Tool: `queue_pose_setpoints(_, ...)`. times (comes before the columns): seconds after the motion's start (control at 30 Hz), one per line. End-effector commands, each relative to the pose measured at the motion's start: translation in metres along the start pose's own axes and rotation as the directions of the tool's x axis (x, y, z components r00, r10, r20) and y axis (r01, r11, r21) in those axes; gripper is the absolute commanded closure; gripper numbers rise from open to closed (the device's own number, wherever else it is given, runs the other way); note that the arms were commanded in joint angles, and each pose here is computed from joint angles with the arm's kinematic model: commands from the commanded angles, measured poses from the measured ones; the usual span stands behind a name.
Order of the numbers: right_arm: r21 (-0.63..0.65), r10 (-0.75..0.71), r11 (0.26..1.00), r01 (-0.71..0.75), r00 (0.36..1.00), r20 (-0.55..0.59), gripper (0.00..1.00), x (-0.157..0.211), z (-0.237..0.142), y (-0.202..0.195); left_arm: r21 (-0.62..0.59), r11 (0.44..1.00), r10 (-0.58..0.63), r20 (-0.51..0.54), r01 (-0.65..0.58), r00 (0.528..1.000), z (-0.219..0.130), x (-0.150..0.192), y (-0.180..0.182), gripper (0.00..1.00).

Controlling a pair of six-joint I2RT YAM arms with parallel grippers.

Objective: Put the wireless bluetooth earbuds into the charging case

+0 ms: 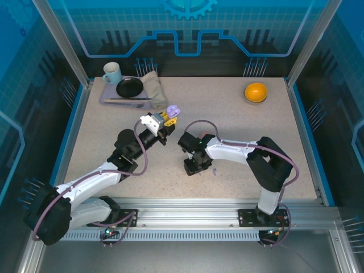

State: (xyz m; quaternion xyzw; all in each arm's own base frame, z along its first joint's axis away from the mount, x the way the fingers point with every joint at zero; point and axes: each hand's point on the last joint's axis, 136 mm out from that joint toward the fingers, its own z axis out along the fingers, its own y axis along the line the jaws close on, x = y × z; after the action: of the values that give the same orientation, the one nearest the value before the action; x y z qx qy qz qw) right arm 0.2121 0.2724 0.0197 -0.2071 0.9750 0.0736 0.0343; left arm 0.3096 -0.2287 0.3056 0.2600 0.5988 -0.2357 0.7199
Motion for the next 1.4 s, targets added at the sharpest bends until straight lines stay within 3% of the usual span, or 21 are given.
queue_pose_setpoints(0.0,0.023,-0.027,0.999,0.028,0.999,-0.035,0.62,0.009,0.004,0.004,0.013,1.0,0.008,0.05,-0.009,0.999,-0.001,-0.017,-0.003,1.0)
queue_pose_setpoints(0.5,0.048,-0.128,0.99,0.13,0.991,-0.044,0.62,0.022,0.003,-0.005,0.014,1.0,0.012,0.049,-0.013,0.999,0.0,-0.02,-0.003,1.0)
queue_pose_setpoints(1.37,0.069,-0.125,0.989,0.128,0.991,-0.042,0.74,0.026,0.004,-0.012,0.02,1.0,-0.004,0.048,0.003,0.999,0.003,-0.021,-0.004,1.0)
